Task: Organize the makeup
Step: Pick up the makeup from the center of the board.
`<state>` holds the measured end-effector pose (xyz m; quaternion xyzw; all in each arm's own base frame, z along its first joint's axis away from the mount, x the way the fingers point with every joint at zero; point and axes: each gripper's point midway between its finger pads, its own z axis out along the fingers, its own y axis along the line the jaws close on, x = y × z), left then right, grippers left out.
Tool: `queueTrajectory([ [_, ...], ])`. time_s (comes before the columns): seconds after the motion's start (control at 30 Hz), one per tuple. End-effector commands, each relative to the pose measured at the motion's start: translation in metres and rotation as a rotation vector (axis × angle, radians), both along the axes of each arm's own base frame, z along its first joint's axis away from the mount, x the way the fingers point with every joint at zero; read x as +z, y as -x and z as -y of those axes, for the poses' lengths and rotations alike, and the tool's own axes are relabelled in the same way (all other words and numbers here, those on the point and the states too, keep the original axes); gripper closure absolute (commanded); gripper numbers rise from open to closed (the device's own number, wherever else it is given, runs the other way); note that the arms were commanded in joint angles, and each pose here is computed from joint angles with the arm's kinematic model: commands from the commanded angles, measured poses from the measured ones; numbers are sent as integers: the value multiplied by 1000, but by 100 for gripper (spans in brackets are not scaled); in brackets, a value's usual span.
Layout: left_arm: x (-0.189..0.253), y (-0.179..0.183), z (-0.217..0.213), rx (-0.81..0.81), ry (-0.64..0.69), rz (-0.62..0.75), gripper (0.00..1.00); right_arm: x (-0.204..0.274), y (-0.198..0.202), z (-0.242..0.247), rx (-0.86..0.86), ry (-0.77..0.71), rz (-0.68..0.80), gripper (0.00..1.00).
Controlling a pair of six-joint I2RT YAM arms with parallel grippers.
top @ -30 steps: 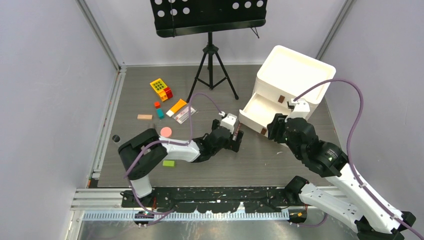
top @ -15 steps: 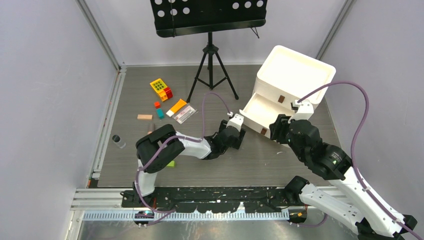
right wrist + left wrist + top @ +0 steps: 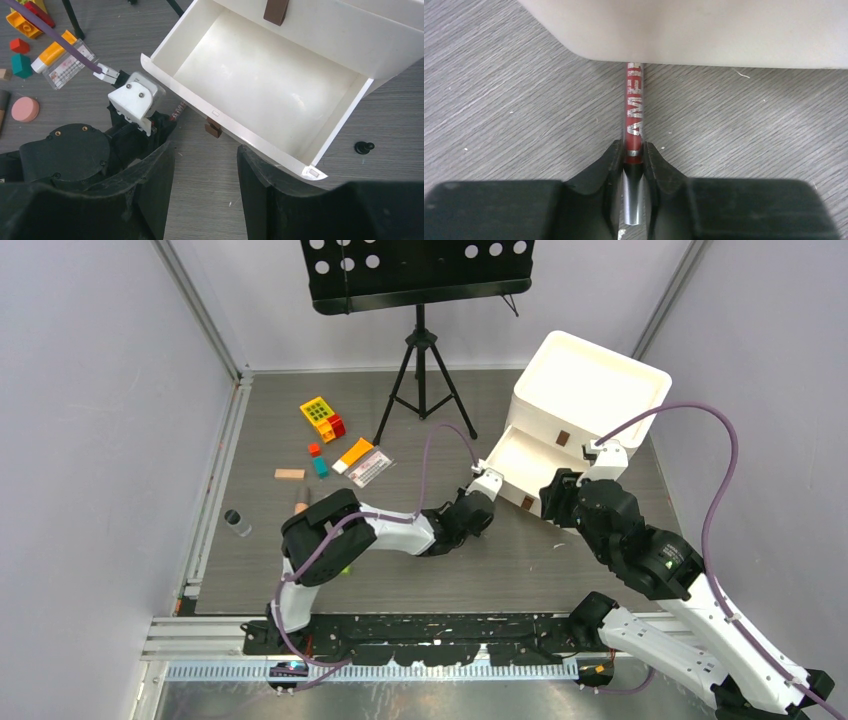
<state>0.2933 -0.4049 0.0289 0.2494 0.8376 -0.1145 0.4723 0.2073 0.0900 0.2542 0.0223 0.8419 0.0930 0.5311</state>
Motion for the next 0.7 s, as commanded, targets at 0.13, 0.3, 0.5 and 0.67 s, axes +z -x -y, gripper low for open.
queueTrajectory([
  [0.13,-31,21,-48,74,-140,-98,94,7,-5,3,-20,8,36,46],
  [0.3,-21,36,-72,115,-114,-129,100,5,-7,1,-15,17,33,46],
  [0.5,13,53,-95,123,-29,-129,100,4,-8,-1,-13,15,34,46],
  [0.67,45,62,-113,102,9,-93,100,4,-8,-1,-14,10,34,46],
])
